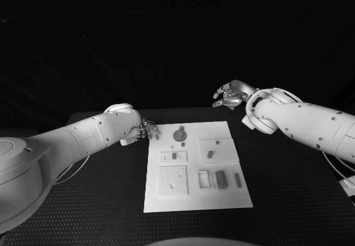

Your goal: Assemble the parts on the task board

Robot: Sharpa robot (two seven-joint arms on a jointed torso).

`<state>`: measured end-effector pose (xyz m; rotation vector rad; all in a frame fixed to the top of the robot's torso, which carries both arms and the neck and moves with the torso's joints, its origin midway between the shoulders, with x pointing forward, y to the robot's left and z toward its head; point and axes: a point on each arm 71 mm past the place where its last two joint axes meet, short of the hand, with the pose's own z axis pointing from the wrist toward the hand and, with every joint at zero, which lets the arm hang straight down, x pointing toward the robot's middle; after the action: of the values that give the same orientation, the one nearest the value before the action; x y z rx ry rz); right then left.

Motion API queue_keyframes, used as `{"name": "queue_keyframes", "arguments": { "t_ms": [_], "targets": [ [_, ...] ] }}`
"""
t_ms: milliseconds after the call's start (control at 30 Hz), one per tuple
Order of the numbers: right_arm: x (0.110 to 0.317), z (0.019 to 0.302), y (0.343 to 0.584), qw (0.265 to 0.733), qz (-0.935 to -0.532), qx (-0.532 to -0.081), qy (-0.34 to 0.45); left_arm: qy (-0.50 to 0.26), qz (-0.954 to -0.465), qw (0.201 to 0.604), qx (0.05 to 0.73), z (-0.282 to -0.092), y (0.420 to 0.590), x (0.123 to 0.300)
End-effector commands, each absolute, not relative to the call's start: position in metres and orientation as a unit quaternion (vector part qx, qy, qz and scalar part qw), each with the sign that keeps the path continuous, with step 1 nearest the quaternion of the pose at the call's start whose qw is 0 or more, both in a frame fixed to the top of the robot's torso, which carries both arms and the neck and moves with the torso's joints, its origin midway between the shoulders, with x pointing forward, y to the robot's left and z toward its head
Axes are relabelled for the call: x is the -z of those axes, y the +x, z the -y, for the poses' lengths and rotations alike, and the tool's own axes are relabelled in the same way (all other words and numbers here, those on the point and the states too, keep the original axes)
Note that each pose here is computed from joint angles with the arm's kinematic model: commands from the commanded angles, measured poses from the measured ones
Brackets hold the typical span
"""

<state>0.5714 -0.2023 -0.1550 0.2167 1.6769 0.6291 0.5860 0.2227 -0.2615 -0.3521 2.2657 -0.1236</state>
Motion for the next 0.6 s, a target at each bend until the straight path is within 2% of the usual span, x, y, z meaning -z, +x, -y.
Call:
{"name": "queue_keyframes", "arguments": {
  "t_ms": [33, 600],
  "targets": [
    [0.1551, 0.199, 0.5707, 0.617, -0.731, -0.278, 0.087, -0.136, -0.9, 0.409, 0.064, -0.216, 0.5854, 0.2632],
    [0.1549, 0.1972, 0.57, 0.616, -0.731, -0.28, 0.086, -0.147, -0.898, 0.41, 0.065, -0.2183, 0.5849, 0.2687]
  ]
}}
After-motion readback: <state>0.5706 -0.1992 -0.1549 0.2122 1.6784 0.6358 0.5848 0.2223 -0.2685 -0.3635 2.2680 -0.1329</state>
